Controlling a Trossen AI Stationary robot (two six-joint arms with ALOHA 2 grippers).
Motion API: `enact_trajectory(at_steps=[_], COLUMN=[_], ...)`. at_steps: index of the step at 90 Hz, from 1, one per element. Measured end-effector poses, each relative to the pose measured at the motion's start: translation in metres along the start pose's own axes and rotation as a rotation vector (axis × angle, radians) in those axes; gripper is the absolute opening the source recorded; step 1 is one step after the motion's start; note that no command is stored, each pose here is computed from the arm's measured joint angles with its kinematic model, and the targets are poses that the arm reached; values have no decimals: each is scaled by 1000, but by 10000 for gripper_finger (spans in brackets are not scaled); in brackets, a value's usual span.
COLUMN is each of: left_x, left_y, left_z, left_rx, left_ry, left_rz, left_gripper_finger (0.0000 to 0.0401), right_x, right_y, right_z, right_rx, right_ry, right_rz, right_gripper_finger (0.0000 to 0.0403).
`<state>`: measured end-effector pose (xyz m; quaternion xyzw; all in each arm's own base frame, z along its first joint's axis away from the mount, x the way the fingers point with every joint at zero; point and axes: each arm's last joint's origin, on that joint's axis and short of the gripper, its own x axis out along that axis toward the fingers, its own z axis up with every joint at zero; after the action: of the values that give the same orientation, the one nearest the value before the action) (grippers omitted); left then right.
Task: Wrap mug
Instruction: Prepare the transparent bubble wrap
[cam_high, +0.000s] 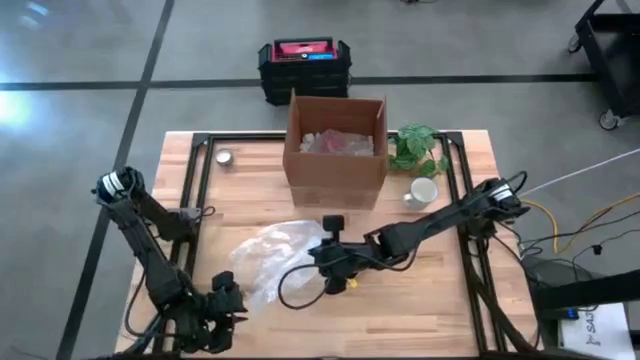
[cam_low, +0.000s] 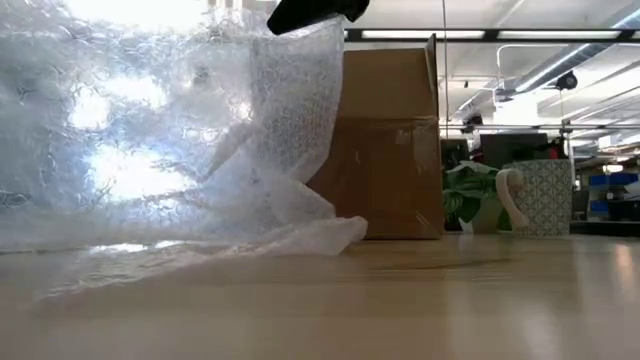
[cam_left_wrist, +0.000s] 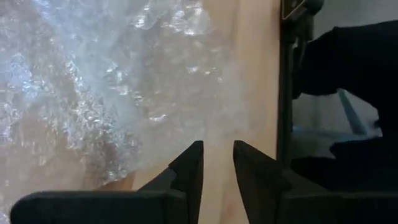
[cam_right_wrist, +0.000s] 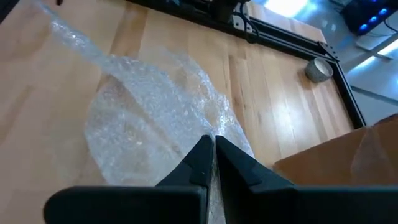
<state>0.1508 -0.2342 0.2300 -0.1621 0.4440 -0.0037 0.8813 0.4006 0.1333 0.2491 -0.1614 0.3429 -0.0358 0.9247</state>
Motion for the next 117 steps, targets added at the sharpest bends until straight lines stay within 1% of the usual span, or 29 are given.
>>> enact_trajectory(at_steps=[13,31,36,45,50,58,68,77,84,89,97,107,117], left_x=[1,0,0,0,1,2,2,2,3,7,18,35,46], left_y=[0,-7,-9,-8,-8,-7,-7,-10,-13,-12,-7,-2,0], left_z=[1,4,5,8,10,12,10,7,4,0,-8,-17,-18], left_rx=[-11,-43,-52,-52,-31,-20,-79,-116,-128,-117,-92,-49,-34], left_ry=[-20,-33,-64,-138,-179,-167,-96,-29,-15,-1,31,38,-48], left_rz=[-3,-72,-80,-57,-37,-34,-65,-112,-128,-99,-5,110,179], left_gripper_finger=[74,74,74,74,74,78,107,153,189,209,225,227,218], right_x=[1,3,3,4,4,4,4,4,5,5,5,5,5], right_y=[-2,-5,-7,-8,-8,-8,-8,-9,-10,-10,-11,-11,-11], right_z=[0,-1,-1,-1,-1,-1,-1,-2,-2,-2,-2,-2,-2], right_rx=[6,11,13,15,15,14,12,7,2,4,8,7,8], right_ry=[2,6,7,8,8,8,14,17,17,17,18,19,18], right_rz=[-3,-10,-13,-11,-11,-10,-10,-12,-13,-15,-15,-15,-15], right_gripper_finger=[0,0,0,0,0,0,0,0,0,0,0,0,0])
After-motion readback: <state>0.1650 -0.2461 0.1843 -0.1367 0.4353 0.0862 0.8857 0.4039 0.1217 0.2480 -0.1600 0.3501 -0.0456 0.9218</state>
